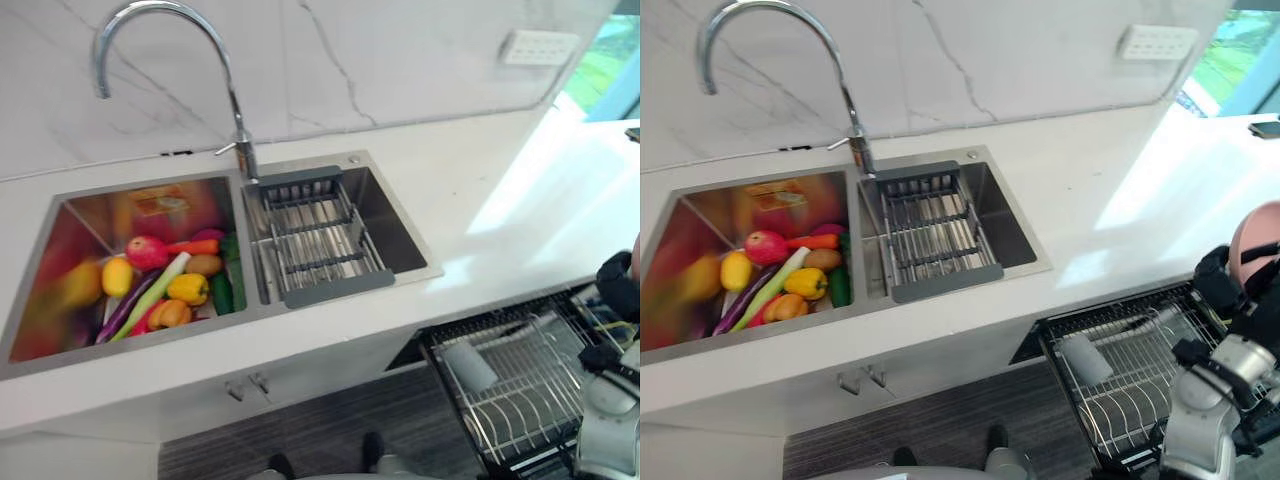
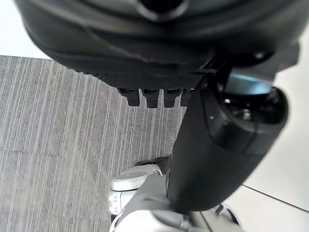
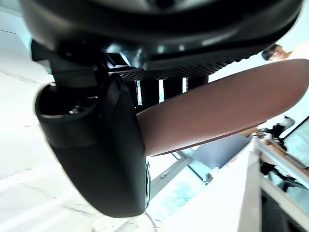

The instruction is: Walk over to the sink, pick up the cup, carry it to the dishwasher, place the cup inside the dishwasher, then close the dishwasher door

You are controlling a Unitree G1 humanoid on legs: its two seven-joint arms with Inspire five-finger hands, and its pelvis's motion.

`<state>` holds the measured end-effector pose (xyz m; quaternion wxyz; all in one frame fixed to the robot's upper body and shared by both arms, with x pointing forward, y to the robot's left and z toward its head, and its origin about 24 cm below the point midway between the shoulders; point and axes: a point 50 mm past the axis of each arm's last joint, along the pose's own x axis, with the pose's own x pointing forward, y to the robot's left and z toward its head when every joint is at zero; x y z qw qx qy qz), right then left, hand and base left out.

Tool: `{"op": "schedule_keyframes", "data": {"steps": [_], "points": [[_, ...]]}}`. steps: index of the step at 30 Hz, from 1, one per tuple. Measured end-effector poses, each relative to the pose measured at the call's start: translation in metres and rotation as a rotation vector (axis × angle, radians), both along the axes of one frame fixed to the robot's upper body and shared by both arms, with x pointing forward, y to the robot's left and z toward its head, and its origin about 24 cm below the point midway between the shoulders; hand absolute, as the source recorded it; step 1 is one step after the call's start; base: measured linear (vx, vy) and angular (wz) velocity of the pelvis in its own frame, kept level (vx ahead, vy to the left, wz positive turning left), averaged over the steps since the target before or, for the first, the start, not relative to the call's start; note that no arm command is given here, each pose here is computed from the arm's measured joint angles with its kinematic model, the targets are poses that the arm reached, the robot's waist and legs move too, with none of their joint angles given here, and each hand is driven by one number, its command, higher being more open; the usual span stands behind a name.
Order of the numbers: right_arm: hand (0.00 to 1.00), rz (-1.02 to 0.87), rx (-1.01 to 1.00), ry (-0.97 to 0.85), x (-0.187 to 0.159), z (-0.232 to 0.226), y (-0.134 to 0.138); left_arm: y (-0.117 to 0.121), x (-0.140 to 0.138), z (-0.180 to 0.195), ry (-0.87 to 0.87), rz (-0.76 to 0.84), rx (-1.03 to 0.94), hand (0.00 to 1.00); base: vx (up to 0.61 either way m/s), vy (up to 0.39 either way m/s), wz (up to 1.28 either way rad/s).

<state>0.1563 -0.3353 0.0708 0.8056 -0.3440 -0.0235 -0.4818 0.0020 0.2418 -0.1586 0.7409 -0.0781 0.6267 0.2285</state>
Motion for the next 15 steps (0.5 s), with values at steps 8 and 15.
{"op": "schedule_keyframes", "data": {"steps": [8,15], "points": [[0.0,0.126,0.195,0.186,0.014,-0.065,0.041,0.005,0.006,0.002,-0.036,0.048,0.008,1.0,0.04,-0.023,0.09],[0.0,0.096,0.2,0.184,0.013,-0.064,0.038,-0.006,0.005,-0.002,-0.055,0.067,-0.005,1.0,0.04,-0.01,0.0]]}}
